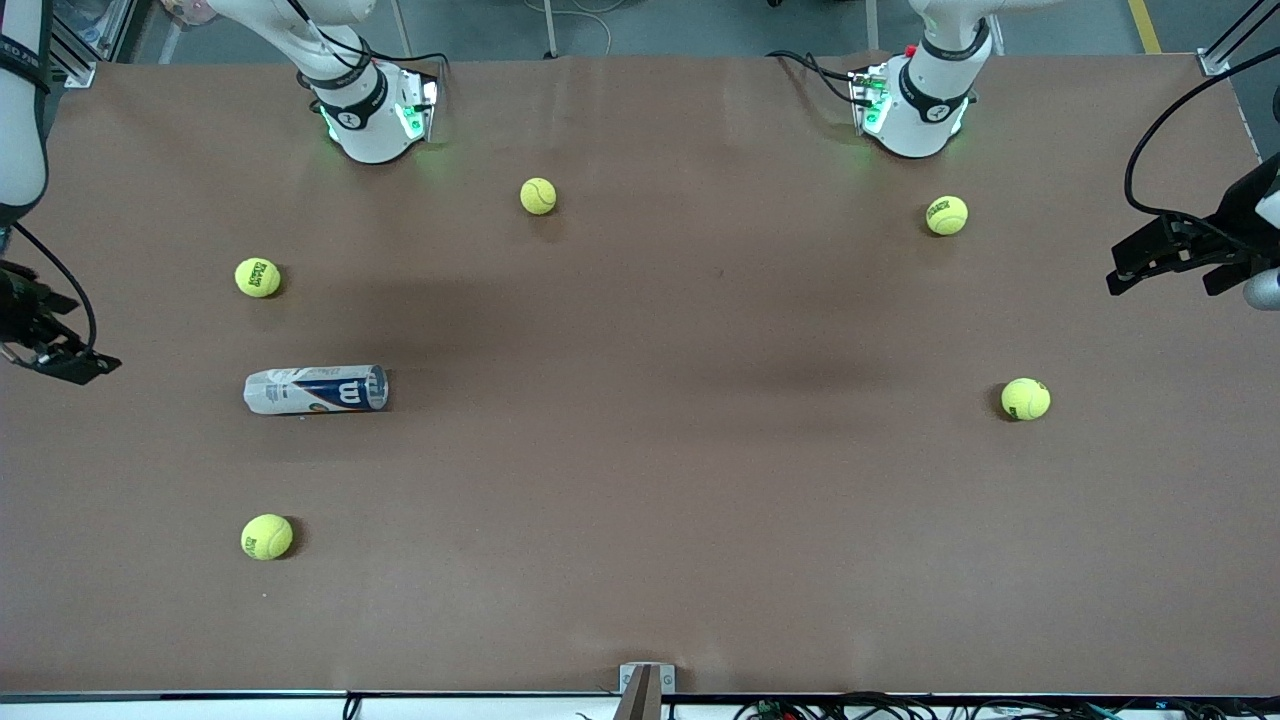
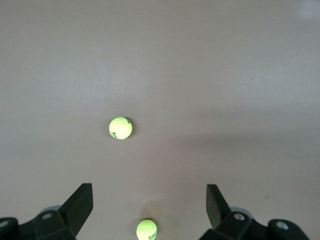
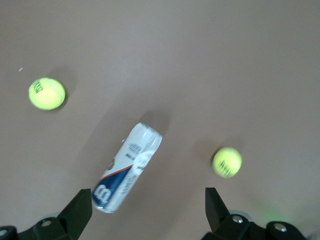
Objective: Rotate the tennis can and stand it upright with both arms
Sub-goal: 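Reach the right gripper down and grasp the white tennis can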
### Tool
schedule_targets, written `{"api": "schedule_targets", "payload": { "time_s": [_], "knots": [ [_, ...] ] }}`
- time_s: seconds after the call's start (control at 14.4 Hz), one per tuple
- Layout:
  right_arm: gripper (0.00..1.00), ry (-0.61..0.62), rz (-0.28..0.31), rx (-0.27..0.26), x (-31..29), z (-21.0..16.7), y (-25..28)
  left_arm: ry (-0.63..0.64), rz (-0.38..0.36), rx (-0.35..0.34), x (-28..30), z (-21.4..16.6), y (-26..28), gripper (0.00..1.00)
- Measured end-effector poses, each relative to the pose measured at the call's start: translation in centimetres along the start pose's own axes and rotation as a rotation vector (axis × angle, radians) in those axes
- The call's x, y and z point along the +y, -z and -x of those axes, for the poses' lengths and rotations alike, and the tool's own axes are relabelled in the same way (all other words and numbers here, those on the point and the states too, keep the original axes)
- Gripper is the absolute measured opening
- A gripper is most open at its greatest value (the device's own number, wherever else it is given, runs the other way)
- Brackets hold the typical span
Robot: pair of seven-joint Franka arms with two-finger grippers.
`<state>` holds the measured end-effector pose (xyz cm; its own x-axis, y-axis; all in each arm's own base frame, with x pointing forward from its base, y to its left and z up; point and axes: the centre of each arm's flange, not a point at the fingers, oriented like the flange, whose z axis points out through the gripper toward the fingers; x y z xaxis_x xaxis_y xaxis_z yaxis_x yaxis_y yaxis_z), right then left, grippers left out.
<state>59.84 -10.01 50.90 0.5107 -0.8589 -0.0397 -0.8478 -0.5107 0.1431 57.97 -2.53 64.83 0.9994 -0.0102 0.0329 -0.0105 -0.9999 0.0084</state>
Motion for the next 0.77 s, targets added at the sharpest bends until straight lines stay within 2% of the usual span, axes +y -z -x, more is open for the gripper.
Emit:
{"api": "schedule_targets", "payload": {
  "time_s": [0.21,0.42,0.63,0.77],
  "knots": [
    [1.0,-0.242,0.028,-0.07,-1.0,0.5,-3.5,0.0,0.0,0.0,0.0,0.0,0.0,1.0],
    [1.0,-0.391,0.072,-0.111,-2.4,0.6,-8.5,0.0,0.0,0.001,0.0,0.0,0.0,1.0],
    [1.0,-0.489,0.114,-0.109,-4.8,1.7,-14.7,0.001,0.0,0.001,0.0,0.0,0.1,1.0],
    [1.0,-0.535,0.098,-0.09,-6.1,2.5,-18.8,0.001,0.0,0.002,-0.1,0.0,0.1,1.0]
  ]
}}
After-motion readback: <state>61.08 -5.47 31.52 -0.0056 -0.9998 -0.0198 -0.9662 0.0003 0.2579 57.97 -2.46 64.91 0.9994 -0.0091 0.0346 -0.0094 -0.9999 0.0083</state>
